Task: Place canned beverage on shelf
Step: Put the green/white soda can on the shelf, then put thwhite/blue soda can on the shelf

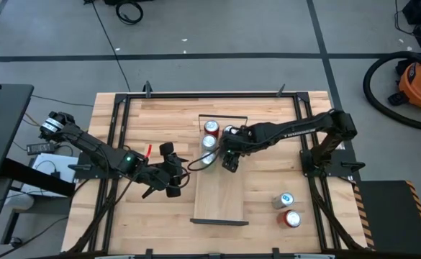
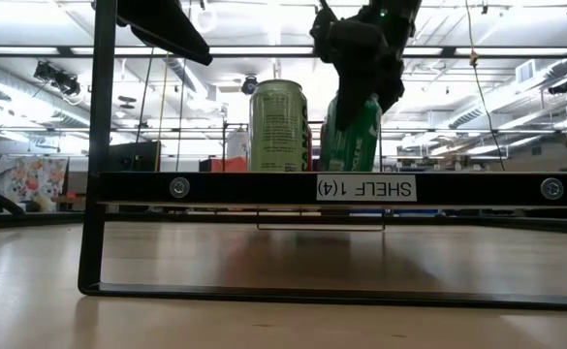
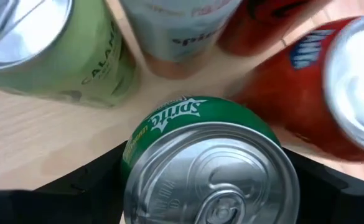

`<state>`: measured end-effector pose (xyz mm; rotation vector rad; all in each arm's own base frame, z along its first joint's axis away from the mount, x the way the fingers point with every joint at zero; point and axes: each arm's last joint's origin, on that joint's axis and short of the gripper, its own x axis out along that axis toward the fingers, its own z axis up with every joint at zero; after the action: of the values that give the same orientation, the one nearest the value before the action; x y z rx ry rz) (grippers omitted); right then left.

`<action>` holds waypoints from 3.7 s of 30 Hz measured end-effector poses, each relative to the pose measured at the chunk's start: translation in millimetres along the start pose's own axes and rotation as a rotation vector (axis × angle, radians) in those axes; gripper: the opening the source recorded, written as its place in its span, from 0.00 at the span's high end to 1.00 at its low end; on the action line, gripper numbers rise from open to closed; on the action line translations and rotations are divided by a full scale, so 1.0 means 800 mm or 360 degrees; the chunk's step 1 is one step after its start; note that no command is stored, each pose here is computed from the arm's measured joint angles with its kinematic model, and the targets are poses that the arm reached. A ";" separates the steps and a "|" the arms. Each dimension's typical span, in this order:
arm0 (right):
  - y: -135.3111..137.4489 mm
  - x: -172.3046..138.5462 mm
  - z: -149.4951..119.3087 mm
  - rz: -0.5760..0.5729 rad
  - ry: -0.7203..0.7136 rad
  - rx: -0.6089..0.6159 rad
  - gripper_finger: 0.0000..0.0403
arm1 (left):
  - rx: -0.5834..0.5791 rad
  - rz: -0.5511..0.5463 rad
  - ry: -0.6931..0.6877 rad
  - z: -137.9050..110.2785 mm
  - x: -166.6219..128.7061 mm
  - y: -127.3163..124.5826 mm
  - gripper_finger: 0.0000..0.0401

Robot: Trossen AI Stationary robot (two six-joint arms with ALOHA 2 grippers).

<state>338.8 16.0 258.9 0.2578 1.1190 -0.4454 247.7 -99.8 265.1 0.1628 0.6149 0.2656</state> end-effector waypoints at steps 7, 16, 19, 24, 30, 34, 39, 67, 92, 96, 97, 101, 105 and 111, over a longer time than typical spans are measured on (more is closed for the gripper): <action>0.004 0.009 0.002 0.0004 0.0011 -0.0021 0.16 | -0.0002 0.0000 -0.0001 0.000 0.000 0.000 0.46; 0.004 0.011 -0.001 0.0035 0.0056 -0.0026 0.07 | -0.0002 0.0000 0.0000 0.000 0.000 0.000 0.46; 0.005 0.011 -0.001 0.0037 0.0054 -0.0023 0.07 | -0.0004 0.0000 0.0000 0.000 0.000 0.000 0.46; 0.010 0.009 -0.004 0.0044 0.0056 -0.0055 0.07 | -0.0019 -0.0057 0.0014 0.000 0.000 -0.001 0.46; 0.012 -0.004 -0.006 0.0072 0.0019 -0.0090 0.07 | 0.0014 -0.0181 0.0094 -0.006 0.009 -0.009 0.46; 0.011 -0.013 -0.009 0.0078 0.0017 -0.0094 0.07 | 0.0053 -0.0193 0.0135 -0.011 0.022 -0.019 0.46; 0.012 -0.026 -0.014 0.0078 0.0001 -0.0123 0.07 | 0.0076 -0.0178 0.0178 -0.016 0.035 -0.025 0.46; 0.060 -0.112 -0.113 -0.0038 0.0005 -0.0504 0.07 | 0.0178 -0.0196 0.0242 -0.072 0.050 -0.032 0.46; 0.109 -0.131 -0.204 0.0040 0.0418 -0.0256 0.07 | -0.0184 -0.0055 -0.0055 -0.084 0.059 -0.029 0.46; 0.112 -0.127 -0.218 -0.0074 0.0493 -0.0184 0.07 | -0.0184 -0.0056 -0.0055 -0.084 0.059 -0.029 0.46; 0.111 -0.127 -0.220 -0.0111 0.0517 -0.0162 0.07 | -0.0184 -0.0056 -0.0054 -0.084 0.059 -0.029 0.46; 0.106 -0.127 -0.227 -0.0219 0.0548 -0.0100 0.07 | -0.0181 -0.0057 -0.0054 -0.084 0.059 -0.029 0.46; 0.103 -0.119 -0.234 -0.0191 0.0555 -0.0075 0.07 | -0.0165 -0.0058 -0.0054 -0.084 0.059 -0.029 0.46; 0.099 -0.100 -0.246 -0.0154 0.0634 -0.0064 0.07 | -0.0143 -0.0055 -0.0053 -0.084 0.060 -0.028 0.46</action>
<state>188.2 185.0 246.7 0.2644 1.5335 -0.4685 250.1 -102.4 179.6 0.0700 0.5710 0.2563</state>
